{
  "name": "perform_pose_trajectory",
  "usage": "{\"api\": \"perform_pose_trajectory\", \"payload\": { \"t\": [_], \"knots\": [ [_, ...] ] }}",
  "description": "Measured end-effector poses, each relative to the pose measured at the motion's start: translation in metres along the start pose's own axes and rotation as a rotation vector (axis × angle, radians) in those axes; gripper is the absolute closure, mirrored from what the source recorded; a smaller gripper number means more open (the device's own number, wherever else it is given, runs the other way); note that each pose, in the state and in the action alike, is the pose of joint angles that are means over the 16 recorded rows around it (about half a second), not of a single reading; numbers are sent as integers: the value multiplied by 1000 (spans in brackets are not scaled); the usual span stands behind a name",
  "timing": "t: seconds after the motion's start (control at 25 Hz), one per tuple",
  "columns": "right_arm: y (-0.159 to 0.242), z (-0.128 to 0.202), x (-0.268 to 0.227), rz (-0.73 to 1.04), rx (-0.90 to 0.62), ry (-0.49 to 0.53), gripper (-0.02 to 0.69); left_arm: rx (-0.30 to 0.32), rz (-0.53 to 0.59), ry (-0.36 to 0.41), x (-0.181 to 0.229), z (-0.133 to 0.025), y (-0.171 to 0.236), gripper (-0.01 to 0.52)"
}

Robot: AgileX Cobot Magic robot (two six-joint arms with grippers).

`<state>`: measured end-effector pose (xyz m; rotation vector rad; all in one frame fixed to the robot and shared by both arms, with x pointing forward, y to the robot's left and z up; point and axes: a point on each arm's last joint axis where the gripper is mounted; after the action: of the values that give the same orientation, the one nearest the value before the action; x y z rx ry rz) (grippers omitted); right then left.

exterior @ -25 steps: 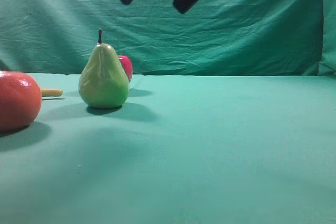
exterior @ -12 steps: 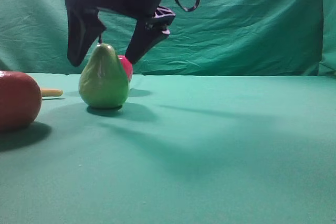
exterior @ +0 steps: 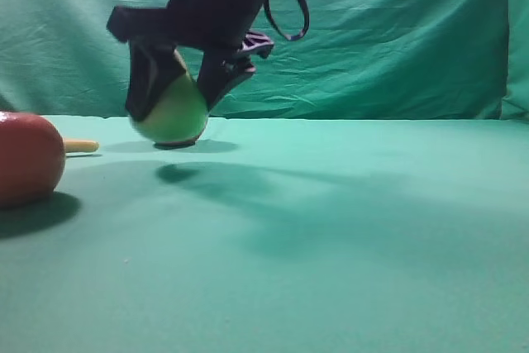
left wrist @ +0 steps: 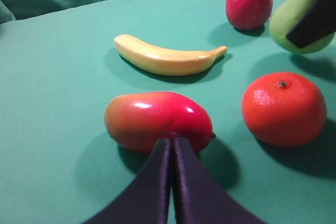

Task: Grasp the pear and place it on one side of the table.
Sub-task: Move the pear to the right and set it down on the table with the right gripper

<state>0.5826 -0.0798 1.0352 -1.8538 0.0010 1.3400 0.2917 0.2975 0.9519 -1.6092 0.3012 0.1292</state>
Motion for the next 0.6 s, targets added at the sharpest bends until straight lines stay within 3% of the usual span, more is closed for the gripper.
{"api": "perform_pose_trajectory", "payload": {
  "t": [0.28,0.6],
  "knots": [
    [78,-38,-31,89,179,135,196,0,0,0,0,0,0,514],
    [159,-42,-20,160,302,219,196,0,0,0,0,0,0,514]
  ]
}}
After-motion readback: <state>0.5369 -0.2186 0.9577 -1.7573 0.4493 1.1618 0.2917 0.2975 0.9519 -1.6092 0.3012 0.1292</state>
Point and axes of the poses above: a point on each arm's last joint axis where the gripper is mounted, x pointing out along that axis toward the gripper, z along the wrist's bending axis when the last joint is at zero, y = z × x, and after that the axes turned 11 degrees about -x, right-handed
